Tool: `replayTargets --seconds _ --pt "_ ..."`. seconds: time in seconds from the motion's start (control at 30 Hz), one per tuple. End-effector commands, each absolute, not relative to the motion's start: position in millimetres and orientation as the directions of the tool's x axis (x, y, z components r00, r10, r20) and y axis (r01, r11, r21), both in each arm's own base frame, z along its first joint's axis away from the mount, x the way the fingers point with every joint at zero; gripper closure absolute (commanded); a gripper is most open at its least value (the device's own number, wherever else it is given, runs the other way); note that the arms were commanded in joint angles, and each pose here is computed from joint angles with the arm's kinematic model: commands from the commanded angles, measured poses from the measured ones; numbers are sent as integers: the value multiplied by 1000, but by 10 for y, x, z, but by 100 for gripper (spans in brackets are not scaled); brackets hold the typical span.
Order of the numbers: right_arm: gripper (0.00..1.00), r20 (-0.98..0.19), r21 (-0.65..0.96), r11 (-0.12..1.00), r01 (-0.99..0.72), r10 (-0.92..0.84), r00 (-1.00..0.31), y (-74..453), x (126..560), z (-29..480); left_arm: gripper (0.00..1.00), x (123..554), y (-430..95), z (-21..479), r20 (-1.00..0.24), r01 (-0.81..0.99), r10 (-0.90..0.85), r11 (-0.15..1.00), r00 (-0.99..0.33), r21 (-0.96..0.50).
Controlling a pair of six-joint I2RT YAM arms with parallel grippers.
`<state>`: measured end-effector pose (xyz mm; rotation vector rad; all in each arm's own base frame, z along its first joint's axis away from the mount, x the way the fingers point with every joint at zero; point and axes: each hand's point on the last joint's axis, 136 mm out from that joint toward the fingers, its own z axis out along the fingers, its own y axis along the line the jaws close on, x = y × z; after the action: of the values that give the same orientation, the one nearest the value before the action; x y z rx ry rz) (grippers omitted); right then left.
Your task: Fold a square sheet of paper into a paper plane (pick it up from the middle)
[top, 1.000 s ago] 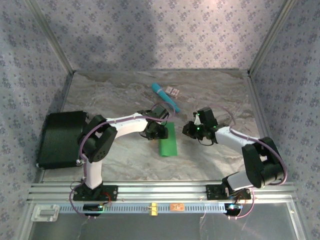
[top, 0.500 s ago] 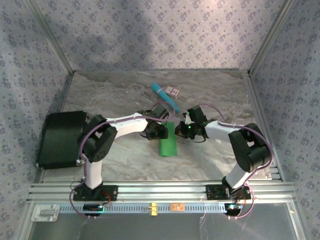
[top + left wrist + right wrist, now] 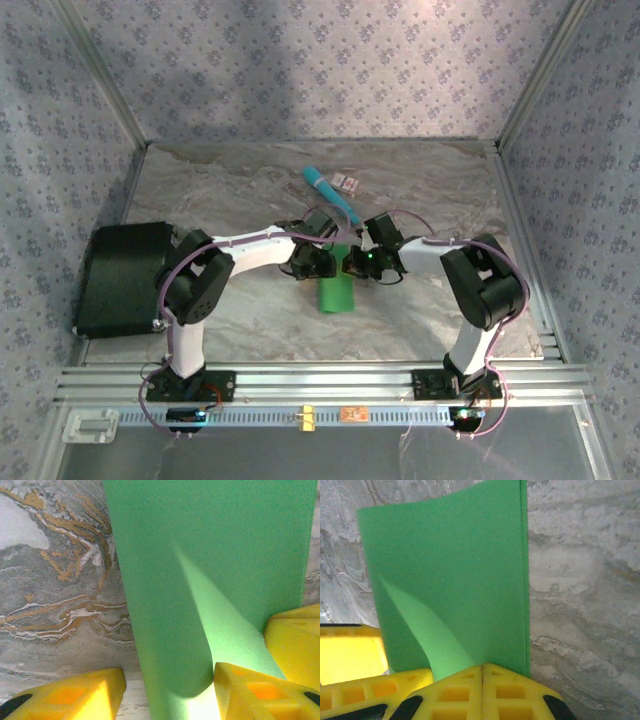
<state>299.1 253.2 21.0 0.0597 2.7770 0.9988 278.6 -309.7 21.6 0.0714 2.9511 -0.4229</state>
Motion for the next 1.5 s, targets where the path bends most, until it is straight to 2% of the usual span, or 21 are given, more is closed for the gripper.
replayTargets --seconds 0.0,0.27,0.53,0.67,0.87,1.0,1.27,1.47 --pt "100 -87 551 834 9 68 -994 2348 2758 -104 47 2757 -2930 -177 -137 64 39 980 -990 -187" --pt "100 -116 454 890 -53 0 -993 2141 2695 -213 44 2797 -3026 40 -167 73 32 967 -985 -245" --pt "100 -141 395 913 -103 -50 -989 2077 2754 -216 38 2995 -3094 766 -293 67 -56 916 -954 -395" --pt "100 -135 397 913 -97 -47 -990 2080 2751 -231 40 3023 -3036 968 -309 53 -111 878 -945 -476" --pt "100 -139 406 910 -87 -32 -990 2088 2761 -217 67 2926 -3381 1215 -277 136 -89 705 -957 -696" --pt "100 -139 409 909 -81 -26 -990 2083 2757 -222 100 2872 -3509 1128 -212 109 -86 643 -973 -758" --pt "100 -136 418 905 -78 -22 -990 2098 2749 -230 100 2789 -3571 841 -132 64 -66 615 -989 -786" --pt "100 -136 421 904 -77 -21 -991 2101 2744 -233 100 2733 -3470 601 -99 33 -64 656 -993 -754"
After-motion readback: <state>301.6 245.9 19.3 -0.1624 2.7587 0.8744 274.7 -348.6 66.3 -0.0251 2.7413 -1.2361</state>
